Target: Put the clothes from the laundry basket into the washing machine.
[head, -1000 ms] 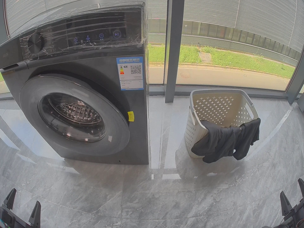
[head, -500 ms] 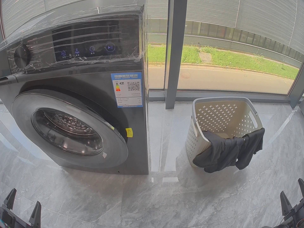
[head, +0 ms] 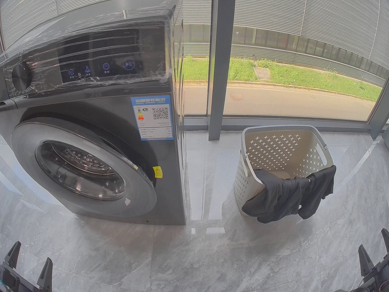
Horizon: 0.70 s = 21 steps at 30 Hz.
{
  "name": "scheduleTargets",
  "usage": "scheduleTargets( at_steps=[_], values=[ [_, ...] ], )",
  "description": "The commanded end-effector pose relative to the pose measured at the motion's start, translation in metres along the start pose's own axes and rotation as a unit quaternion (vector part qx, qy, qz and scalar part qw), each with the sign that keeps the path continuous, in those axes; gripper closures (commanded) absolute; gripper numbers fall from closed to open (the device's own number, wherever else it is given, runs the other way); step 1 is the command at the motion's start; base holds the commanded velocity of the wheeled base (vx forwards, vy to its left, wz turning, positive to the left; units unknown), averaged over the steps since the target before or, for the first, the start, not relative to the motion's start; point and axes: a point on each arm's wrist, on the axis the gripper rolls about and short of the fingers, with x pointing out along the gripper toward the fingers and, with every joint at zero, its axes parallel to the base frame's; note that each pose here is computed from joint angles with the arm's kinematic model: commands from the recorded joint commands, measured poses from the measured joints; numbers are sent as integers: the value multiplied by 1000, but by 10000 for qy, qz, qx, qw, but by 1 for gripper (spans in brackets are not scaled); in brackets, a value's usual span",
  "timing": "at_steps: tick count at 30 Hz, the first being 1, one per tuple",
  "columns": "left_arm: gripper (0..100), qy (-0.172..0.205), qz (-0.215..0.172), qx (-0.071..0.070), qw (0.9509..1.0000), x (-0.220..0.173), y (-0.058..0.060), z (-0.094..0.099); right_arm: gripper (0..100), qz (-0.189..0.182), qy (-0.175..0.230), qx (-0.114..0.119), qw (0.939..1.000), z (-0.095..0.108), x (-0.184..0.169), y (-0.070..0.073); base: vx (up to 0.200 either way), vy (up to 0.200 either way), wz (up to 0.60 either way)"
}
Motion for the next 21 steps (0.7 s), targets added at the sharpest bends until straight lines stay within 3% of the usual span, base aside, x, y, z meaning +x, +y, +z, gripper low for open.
scheduleTargets(
  at_steps=[1, 21],
  values=[
    [0, -6, 4, 0, 10000, 0, 0, -4, 0, 3, 5, -1, 10000, -5, 0, 0, 0, -200, 0],
    [0, -13, 4, 0, 10000, 0, 0, -4, 0, 3, 5, -1, 10000, -5, 0, 0, 0, -200, 0]
  ],
)
